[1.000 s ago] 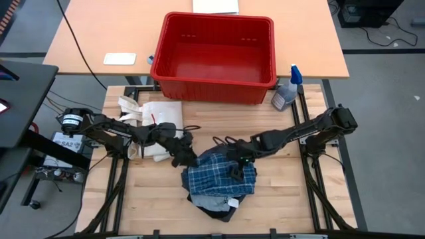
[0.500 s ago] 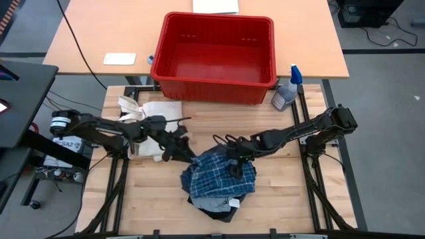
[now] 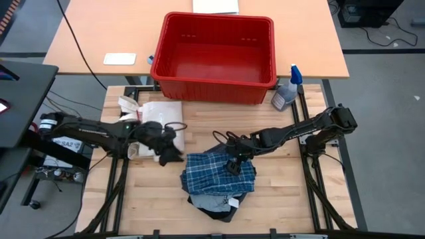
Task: Sort clothes
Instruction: Adjust the blue pants on top of the stacked clothes
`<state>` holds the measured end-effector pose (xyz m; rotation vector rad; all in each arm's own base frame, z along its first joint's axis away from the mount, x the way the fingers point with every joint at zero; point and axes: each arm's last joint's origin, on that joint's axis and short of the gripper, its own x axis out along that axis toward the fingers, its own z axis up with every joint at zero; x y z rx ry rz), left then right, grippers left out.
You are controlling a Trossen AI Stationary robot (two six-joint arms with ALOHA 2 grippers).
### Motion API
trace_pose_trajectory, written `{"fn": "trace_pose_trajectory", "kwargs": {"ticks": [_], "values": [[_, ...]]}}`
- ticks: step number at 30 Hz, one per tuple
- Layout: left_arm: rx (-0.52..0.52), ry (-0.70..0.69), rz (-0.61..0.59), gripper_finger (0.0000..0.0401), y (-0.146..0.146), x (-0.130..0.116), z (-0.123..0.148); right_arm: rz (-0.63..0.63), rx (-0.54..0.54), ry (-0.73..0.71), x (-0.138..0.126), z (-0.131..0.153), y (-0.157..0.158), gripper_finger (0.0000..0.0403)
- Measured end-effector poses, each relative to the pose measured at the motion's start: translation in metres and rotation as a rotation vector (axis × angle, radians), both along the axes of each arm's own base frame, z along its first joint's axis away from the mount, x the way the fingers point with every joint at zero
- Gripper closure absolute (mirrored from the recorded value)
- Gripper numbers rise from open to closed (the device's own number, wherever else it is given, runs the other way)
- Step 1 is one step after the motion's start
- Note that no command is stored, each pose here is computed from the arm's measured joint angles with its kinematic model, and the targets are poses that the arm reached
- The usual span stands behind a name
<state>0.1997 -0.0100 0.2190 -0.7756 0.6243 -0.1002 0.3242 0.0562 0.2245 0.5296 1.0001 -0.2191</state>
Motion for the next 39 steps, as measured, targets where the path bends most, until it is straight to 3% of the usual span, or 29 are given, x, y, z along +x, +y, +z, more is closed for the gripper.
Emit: {"fn": "trace_pose_trajectory", "kwargs": {"ticks": [6, 11, 17, 21, 32, 39], "values": [[-0.322, 0.135, 0.014, 0.0147, -0.04, -0.008, 0.004, -0.01, 0.006, 0.005, 0.0, 0.0, 0.0, 0.0056], [-0.432, 0.206, 0.21, 0.0147, -0.074, -0.014, -0.002, 0.025, -0.011, -0.006, 0.0, 0.0, 0.0, 0.0056], [-0.418, 0.235, 0.442, 0.0134, -0.088, -0.011, -0.021, 0.086, -0.048, -0.017, 0.001, 0.001, 0.0, 0.0056], [-0.386, 0.25, 0.496, 0.0119, -0.089, 0.002, -0.037, 0.108, -0.062, -0.02, 0.001, 0.001, 0.0, 0.0056], [-0.449, 0.038, 0.366, 0.0115, -0.098, 0.048, -0.056, 0.116, -0.067, -0.02, 0.001, 0.001, 0.0, 0.0056], [-0.596, -0.298, 0.232, 0.0115, -0.105, 0.059, -0.026, 0.116, -0.063, -0.02, 0.001, 0.001, 0.0, 0.0056]]}}
